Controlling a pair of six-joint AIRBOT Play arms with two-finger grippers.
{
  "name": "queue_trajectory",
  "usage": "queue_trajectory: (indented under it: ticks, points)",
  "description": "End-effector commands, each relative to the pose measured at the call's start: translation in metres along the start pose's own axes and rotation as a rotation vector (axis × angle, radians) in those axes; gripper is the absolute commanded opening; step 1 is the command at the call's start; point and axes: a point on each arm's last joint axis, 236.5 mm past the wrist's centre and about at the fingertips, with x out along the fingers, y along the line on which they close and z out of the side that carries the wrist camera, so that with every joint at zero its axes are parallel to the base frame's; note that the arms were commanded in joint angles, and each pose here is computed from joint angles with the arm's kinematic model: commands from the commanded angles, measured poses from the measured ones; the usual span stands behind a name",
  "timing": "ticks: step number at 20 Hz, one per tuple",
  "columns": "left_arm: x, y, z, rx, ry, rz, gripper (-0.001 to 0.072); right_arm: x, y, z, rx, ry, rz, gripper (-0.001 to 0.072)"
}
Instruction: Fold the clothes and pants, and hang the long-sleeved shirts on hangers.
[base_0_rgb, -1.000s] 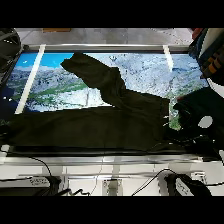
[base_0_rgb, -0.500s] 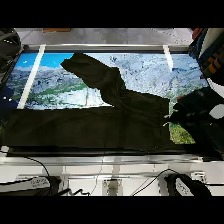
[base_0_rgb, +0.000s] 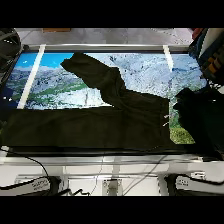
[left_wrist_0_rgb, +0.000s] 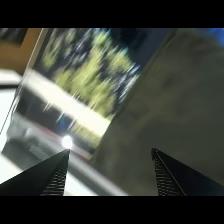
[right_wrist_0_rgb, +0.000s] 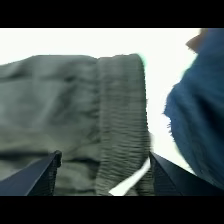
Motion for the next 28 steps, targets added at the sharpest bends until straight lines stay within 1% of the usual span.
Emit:
queue_trajectory:
  ticks: [1,2,6,8,10,12,16,19,22,24,25,26,27,28]
  points:
    - [-0.014,-0.05,0.037,0.023,-0.138,-0.105,0.0553,0.049,-0.004,-0.018,-0.001,0.184,0.094,0.0632]
    - [-0.019,-0.065,0.048,0.033,-0.178,-0.134,0.0553,0.059,-0.014,-0.023,-0.009,0.21,0.064,0.063]
    - [-0.039,-0.105,0.079,0.092,-0.312,-0.174,0.0553,0.069,-0.046,-0.04,-0.014,0.287,-0.052,0.0624]
    - [-0.046,-0.116,0.087,0.109,-0.351,-0.186,0.0552,0.066,-0.047,-0.048,-0.019,0.322,-0.058,0.0622]
    - [-0.049,-0.122,0.091,0.118,-0.368,-0.192,0.0552,0.062,-0.055,-0.063,-0.048,0.392,-0.096,0.0622]
    - [-0.05,-0.124,0.091,0.12,-0.368,-0.195,0.0552,0.062,-0.059,-0.08,-0.056,0.47,-0.095,0.0622]
    - [-0.051,-0.129,0.09,0.108,-0.367,-0.218,0.0553,0.078,-0.048,-0.095,-0.051,0.516,0.001,0.0619]
    - [-0.051,-0.129,0.09,0.107,-0.367,-0.22,0.0552,0.093,-0.031,-0.1,-0.05,0.511,0.113,0.0566]
    - [-0.053,-0.143,0.089,0.072,-0.362,-0.287,0.0551,0.105,-0.013,-0.094,-0.036,0.469,0.214,0.0554]
    - [-0.052,-0.163,0.087,0.034,-0.343,-0.372,0.0552,0.109,0.003,-0.082,-0.046,0.411,0.289,0.0546]
    - [-0.051,-0.177,0.086,0.007,-0.326,-0.43,0.0552,0.108,0.012,-0.075,-0.062,0.381,0.33,0.045]
    - [-0.05,-0.193,0.084,-0.021,-0.306,-0.493,0.0552,0.108,0.018,-0.071,-0.071,0.357,0.356,0.0379]
    - [-0.049,-0.211,0.082,-0.044,-0.284,-0.554,0.0551,0.109,0.021,-0.066,-0.07,0.338,0.371,0.0294]
    - [-0.047,-0.229,0.08,-0.045,-0.265,-0.6,0.0552,0.109,0.021,-0.065,-0.068,0.331,0.371,0.0182]
